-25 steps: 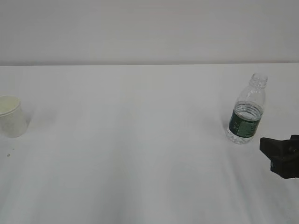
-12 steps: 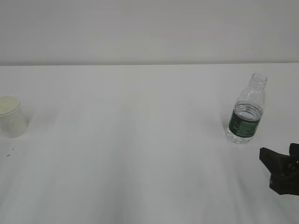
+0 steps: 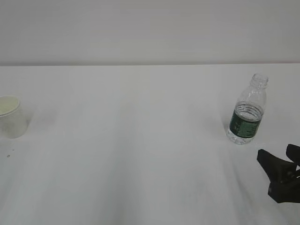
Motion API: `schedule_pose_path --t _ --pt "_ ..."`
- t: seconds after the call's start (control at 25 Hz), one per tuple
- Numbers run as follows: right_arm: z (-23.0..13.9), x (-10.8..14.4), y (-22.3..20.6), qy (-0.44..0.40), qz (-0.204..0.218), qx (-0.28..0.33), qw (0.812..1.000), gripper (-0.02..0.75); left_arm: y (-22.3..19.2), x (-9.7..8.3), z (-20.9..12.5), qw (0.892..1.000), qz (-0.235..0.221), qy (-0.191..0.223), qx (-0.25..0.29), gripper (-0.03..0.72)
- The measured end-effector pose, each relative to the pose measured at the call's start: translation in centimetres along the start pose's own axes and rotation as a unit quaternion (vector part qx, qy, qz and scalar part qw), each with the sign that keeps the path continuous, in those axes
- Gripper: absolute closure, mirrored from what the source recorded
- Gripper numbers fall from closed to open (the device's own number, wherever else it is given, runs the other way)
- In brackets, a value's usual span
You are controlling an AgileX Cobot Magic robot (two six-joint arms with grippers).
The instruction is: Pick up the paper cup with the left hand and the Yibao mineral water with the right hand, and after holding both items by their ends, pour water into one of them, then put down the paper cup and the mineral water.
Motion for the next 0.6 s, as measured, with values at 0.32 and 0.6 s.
schedule_pose_path --t 0.32,0.6 --pt "-2.7 -0.5 -1.2 -0.007 -0.006 0.048 0.999 0.238 0.0 0.0 0.0 1.000 0.000 0.000 0.000 0.124" --pt "-3.1 -0.7 -1.3 -0.013 -0.011 0.056 0.998 0.238 0.0 0.0 0.0 1.000 0.000 0.000 0.000 0.124"
Point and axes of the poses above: a point on each arm's last joint axis where the gripper is mounted, y pointing back along that axis away from the gripper, x along the wrist's bending axis when the last joint is at zero, z = x × y, the point moved 6 cm from there along -y, pointing out along that axis toward the gripper, and after that the axes turned 15 degrees about -y, right-handed, at the moved point
